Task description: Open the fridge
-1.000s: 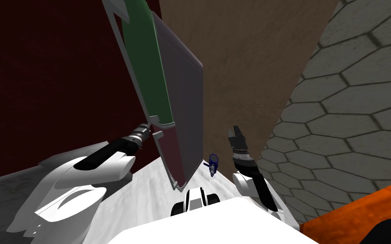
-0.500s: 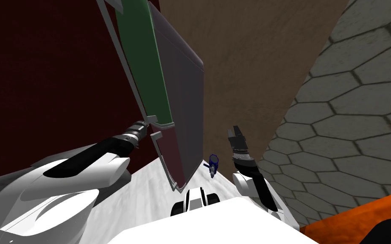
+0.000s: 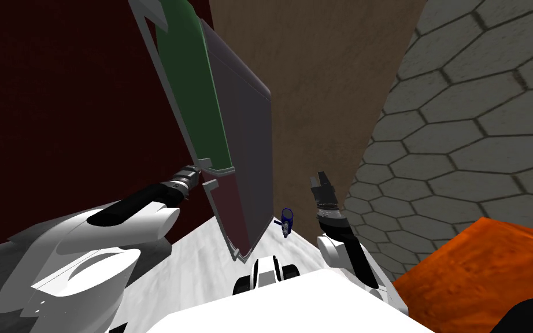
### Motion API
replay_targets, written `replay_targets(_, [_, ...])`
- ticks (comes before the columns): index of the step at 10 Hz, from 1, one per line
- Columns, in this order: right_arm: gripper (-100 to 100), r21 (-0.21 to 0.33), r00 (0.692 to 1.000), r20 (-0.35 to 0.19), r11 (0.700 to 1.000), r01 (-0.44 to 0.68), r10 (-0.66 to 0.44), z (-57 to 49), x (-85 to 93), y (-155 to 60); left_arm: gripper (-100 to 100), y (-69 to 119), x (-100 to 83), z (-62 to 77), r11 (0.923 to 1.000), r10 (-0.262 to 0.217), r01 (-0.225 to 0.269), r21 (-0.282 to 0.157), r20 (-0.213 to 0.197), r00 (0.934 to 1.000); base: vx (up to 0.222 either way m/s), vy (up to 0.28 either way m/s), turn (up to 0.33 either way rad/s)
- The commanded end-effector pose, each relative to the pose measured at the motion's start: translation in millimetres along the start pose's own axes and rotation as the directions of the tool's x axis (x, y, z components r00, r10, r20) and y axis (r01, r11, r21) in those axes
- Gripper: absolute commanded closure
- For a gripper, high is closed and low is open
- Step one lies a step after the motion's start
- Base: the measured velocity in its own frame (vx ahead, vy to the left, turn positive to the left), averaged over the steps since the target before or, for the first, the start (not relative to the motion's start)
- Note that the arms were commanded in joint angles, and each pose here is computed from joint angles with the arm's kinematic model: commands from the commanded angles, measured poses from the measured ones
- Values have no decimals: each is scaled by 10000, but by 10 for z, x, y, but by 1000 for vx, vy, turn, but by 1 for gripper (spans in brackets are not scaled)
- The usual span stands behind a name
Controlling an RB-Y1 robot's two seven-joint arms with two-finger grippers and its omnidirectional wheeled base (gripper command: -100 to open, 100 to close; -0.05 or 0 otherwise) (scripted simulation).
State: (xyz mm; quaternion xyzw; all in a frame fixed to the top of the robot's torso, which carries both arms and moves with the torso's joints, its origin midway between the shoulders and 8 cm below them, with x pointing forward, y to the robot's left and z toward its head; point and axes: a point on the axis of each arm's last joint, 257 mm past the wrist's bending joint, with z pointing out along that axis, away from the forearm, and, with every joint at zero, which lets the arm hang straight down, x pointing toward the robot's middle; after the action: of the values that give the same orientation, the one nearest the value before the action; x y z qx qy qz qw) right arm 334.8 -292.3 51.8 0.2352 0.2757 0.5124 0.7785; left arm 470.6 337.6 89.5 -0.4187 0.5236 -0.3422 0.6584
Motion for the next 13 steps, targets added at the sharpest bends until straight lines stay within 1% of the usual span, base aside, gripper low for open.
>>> replay_targets(1, [0, 0, 10000, 0, 10000, 1, -1, 0, 0, 0, -100, 28, -56, 49, 9999, 3, -2, -111, 144, 9999, -47, 7, -15])
replay_targets(2, [0, 2, 10000, 0, 10000, 3, -3, -1, -1, 0, 100, 39, -59, 50, 9999, 4, -2, -148, 154, 9999, -32, -2, 36])
replay_targets(6, [0, 2, 10000, 0, 10000, 2, -2, -1, -1, 0, 100, 2, -68, 31, 10000, 9, -8, -51, 174, 9998, -18, -2, 21])
replay_targets(7, [0, 2, 10000, 0, 10000, 2, -2, -1, -1, 0, -100, -10, -146, 29, 9999, 19, -14, -156, 340, 9994, 6, -35, 39])
replay_targets(10, [0, 2, 10000, 1, 10000, 1, -1, -1, -1, 0, -100, -10, -314, 29, 9989, 23, 9, -460, 696, 9976, 38, -83, 56])
replay_targets(13, [0, 2, 10000, 1, 10000, 2, -2, -1, -1, 0, -100, 0, -489, 24, 9968, 3, 83, -794, 1068, 9943, 64, -70, 47])
